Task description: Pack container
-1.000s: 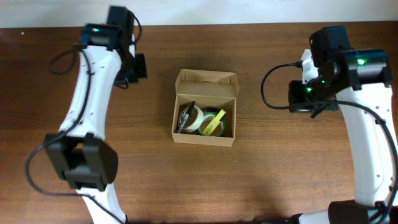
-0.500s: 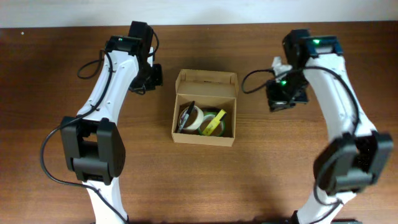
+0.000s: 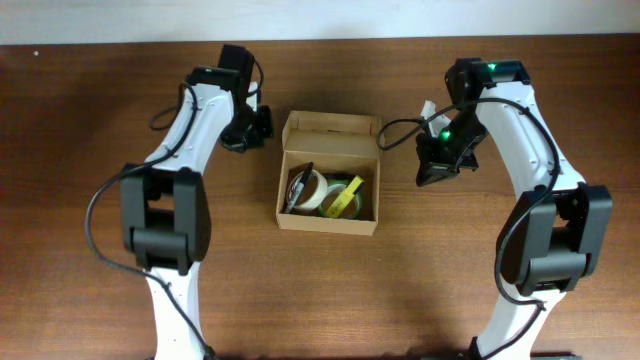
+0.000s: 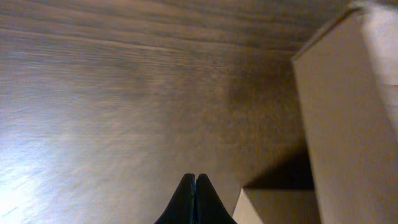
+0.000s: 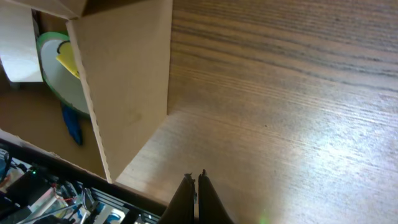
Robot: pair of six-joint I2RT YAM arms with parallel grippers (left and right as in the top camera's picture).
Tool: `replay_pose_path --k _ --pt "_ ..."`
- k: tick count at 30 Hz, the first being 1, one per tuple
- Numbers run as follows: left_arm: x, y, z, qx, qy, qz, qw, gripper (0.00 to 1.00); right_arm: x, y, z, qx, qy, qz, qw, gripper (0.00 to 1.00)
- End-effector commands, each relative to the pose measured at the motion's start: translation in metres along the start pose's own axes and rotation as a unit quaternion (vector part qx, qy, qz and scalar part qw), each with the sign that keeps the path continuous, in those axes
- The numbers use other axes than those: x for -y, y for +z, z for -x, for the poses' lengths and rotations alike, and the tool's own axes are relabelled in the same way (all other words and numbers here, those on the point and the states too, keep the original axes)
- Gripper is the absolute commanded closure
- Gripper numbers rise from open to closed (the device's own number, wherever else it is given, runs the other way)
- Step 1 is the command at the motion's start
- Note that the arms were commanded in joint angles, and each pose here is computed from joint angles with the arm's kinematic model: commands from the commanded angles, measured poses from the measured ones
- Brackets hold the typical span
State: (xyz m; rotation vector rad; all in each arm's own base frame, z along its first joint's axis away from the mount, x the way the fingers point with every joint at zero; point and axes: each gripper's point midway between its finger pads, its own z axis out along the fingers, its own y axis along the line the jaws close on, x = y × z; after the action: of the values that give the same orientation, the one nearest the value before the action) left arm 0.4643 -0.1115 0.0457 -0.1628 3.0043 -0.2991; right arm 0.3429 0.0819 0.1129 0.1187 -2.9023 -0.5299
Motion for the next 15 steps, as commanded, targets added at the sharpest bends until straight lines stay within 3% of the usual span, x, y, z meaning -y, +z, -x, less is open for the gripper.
replay_pose_path --k 1,12,15 --pt "0.016 0.036 -0.011 -0.049 -0.02 -0.065 0.997 0.98 0.002 -0.003 -0.003 -0.002 0.0 0.012 1.0 0.96" --pt "0.025 0.044 -0.006 -0.047 -0.02 -0.093 0.994 0.98 0.001 -0.003 -0.009 -0.015 -0.006 0.013 1.0 0.96" --pt "0.035 0.041 0.004 -0.033 -0.027 -0.13 0.991 0.98 0.001 -0.003 -0.016 -0.028 -0.003 0.014 1.0 0.95"
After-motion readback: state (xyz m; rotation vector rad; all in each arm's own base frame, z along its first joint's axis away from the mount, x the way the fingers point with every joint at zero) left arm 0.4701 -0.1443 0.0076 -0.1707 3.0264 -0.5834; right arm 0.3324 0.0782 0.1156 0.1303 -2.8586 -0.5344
